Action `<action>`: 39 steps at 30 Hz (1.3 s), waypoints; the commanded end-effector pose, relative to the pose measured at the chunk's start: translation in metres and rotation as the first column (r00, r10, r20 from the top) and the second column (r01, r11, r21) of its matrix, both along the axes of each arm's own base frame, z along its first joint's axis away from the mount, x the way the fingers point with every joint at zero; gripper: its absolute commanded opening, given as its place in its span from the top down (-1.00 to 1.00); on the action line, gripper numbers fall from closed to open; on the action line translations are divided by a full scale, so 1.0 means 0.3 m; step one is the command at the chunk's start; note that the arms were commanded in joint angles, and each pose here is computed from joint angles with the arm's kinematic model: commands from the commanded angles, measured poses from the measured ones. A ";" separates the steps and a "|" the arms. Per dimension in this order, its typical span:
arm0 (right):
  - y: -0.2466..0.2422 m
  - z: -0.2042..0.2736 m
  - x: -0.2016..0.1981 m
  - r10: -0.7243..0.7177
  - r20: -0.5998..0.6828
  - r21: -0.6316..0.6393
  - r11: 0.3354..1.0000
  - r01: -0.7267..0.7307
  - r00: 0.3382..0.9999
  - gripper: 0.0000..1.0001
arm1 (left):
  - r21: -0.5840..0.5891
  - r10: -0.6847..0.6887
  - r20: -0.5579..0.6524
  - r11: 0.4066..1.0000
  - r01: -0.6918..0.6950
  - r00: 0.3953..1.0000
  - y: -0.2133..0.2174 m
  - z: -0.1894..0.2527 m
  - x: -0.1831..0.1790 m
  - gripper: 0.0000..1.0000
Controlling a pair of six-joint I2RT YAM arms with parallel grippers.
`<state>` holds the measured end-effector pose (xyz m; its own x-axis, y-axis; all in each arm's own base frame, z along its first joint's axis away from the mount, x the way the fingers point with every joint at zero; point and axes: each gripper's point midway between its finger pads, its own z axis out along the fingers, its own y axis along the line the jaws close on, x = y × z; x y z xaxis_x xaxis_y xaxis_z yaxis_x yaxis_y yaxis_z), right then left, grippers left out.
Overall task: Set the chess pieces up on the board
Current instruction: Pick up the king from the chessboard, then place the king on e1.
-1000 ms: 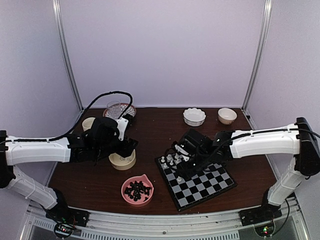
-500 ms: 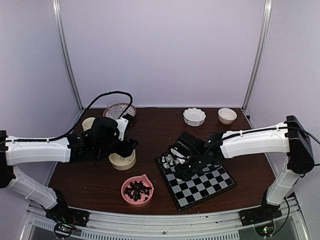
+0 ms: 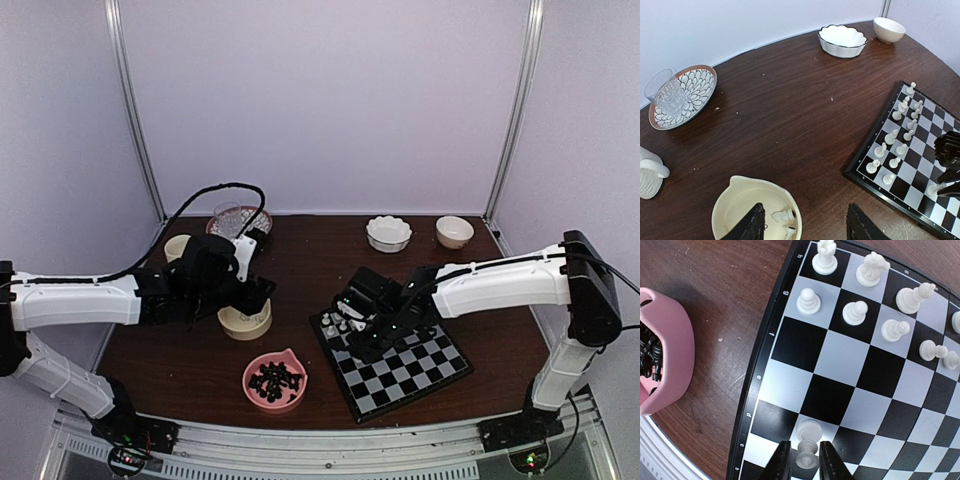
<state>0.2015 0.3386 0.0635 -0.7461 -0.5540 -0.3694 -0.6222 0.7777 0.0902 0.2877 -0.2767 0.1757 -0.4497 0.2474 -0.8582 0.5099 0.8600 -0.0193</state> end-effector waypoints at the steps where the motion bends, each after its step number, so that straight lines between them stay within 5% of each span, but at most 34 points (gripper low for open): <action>1: 0.020 0.019 0.006 0.005 0.015 0.002 1.000 -0.006 1.000 0.58 | -0.028 0.018 0.037 0.999 -0.017 0.999 0.015 0.050 0.008 -0.10; 12: 0.004 0.100 0.027 -0.004 0.074 0.012 1.000 0.003 0.997 0.80 | -0.028 0.022 0.039 0.999 -0.021 0.999 0.020 0.051 0.008 -0.11; 30: -0.090 0.367 0.256 -0.124 0.242 0.044 0.992 0.117 0.962 0.81 | -0.037 0.026 0.041 0.999 -0.024 0.999 0.024 0.055 0.005 -0.11; 39: -0.098 0.315 0.375 -0.172 0.204 0.055 0.985 0.164 0.964 0.81 | -0.032 0.042 0.044 0.999 -0.040 0.998 0.033 0.056 0.009 -0.11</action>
<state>0.2996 0.3057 0.1663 -0.7247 -0.4090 -0.5546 -0.4921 0.8706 0.0010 0.2873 -0.2725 0.1827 -0.4408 0.2377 -0.8656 0.4998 0.8660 -0.0167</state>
